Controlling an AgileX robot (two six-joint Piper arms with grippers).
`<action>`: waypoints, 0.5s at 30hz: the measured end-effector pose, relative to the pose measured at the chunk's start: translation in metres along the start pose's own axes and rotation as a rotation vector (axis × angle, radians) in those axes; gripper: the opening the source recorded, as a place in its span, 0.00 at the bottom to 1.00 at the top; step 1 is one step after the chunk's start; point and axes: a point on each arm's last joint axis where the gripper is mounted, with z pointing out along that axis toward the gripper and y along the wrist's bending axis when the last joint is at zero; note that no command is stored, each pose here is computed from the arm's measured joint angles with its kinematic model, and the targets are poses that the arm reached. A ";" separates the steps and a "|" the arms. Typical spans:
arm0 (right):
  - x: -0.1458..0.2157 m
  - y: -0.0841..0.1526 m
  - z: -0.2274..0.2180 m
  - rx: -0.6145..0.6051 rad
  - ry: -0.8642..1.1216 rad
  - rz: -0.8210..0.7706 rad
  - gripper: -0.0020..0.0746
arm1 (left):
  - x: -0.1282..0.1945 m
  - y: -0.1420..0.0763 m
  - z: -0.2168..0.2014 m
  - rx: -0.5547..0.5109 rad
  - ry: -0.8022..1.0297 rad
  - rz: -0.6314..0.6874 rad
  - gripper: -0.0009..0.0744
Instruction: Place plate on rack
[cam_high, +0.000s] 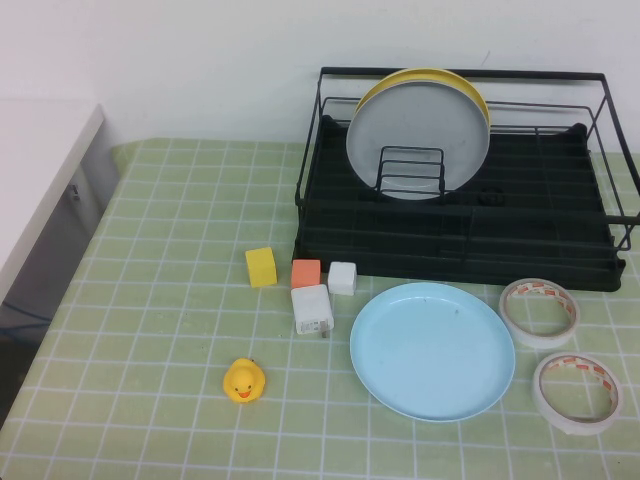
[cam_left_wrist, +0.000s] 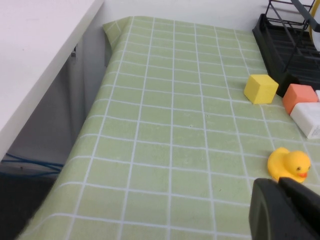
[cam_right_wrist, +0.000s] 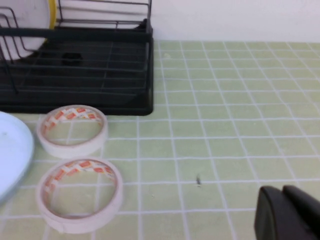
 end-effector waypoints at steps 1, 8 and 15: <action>0.000 0.001 0.000 -0.009 -0.002 0.020 0.04 | 0.000 0.000 0.000 0.003 -0.002 -0.015 0.01; -0.001 0.017 -0.001 -0.186 0.018 0.450 0.04 | -0.018 -0.011 -0.002 0.207 -0.136 -0.858 0.01; -0.011 0.028 -0.005 -0.352 0.009 0.864 0.04 | -0.032 -0.004 -0.006 0.257 -0.297 -1.162 0.01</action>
